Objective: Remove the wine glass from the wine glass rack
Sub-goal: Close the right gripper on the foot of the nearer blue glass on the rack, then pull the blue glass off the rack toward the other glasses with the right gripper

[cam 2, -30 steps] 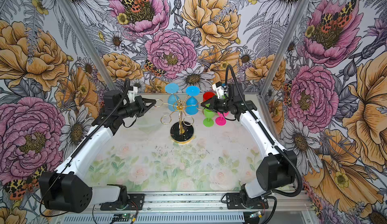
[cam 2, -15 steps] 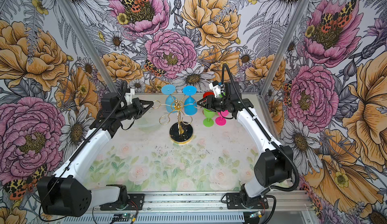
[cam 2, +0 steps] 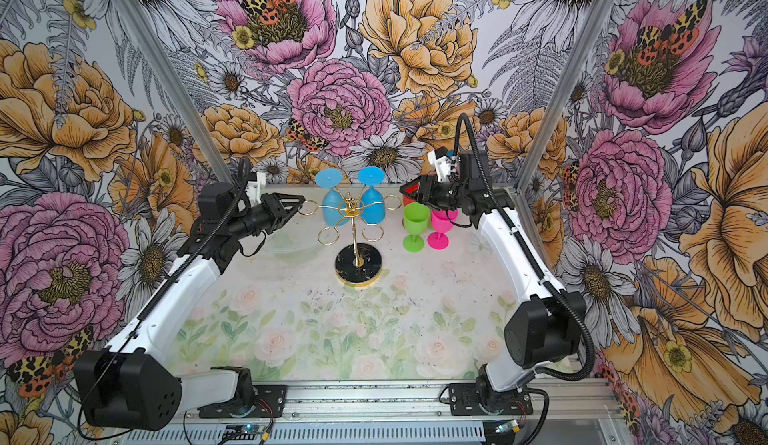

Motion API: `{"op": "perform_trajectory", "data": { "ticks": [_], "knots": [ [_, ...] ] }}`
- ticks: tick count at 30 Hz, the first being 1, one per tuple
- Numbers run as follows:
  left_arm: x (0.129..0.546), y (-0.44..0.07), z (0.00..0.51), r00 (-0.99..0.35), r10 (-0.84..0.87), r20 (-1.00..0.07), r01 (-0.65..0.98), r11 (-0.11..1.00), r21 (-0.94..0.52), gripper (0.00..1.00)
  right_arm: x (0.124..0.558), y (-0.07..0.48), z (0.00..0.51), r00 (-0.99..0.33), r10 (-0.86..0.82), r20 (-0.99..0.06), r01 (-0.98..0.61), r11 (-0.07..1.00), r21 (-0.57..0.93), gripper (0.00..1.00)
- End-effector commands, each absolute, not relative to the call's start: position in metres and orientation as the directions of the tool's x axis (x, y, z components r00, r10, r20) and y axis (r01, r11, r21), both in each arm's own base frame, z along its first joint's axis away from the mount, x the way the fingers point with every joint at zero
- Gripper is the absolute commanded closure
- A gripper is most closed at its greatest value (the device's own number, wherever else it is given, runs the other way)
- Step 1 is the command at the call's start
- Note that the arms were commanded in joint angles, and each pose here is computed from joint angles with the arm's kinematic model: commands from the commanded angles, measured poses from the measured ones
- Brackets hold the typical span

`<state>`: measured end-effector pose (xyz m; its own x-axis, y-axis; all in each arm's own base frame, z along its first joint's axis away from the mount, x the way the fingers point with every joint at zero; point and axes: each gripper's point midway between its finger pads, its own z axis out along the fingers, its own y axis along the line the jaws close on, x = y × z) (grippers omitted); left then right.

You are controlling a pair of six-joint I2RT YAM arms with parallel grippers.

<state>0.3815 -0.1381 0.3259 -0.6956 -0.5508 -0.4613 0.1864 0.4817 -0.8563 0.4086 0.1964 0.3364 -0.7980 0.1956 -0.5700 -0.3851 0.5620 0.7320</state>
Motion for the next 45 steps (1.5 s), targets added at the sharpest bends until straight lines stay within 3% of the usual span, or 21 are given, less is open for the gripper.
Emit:
{"op": "perform_trajectory", "data": {
  "ticks": [1, 8, 20, 37, 45],
  "knots": [
    [0.378, -0.13, 0.339, -0.662, -0.54, -0.52, 0.222, 0.522, -0.824, 0.6, 0.424, 0.196, 0.347, -0.764, 0.19, -0.616, -0.425, 0.57, 0.703, 0.44],
    [0.363, -0.11, 0.342, -0.581, -0.538, -0.611, 0.208, 0.628, -0.75, 0.41, 0.451, 0.203, 0.35, -0.76, 0.193, -0.62, -0.431, 0.564, 0.705, 0.41],
    [0.328, -0.083, 0.331, -0.481, -0.45, -0.752, 0.186, 0.786, -0.589, 0.24, 0.476, 0.233, 0.341, -0.789, 0.175, -0.589, -0.431, 0.526, 0.733, 0.43],
    [0.297, -0.079, 0.325, -0.453, -0.382, -0.806, 0.219, 0.828, -0.516, 0.21, 0.49, 0.265, 0.328, -0.83, 0.156, -0.536, -0.41, 0.481, 0.775, 0.56],
    [0.292, -0.078, 0.324, -0.441, -0.367, -0.819, 0.228, 0.837, -0.498, 0.19, 0.49, 0.266, 0.33, -0.829, 0.161, -0.536, -0.408, 0.482, 0.775, 0.73]
  ]
}}
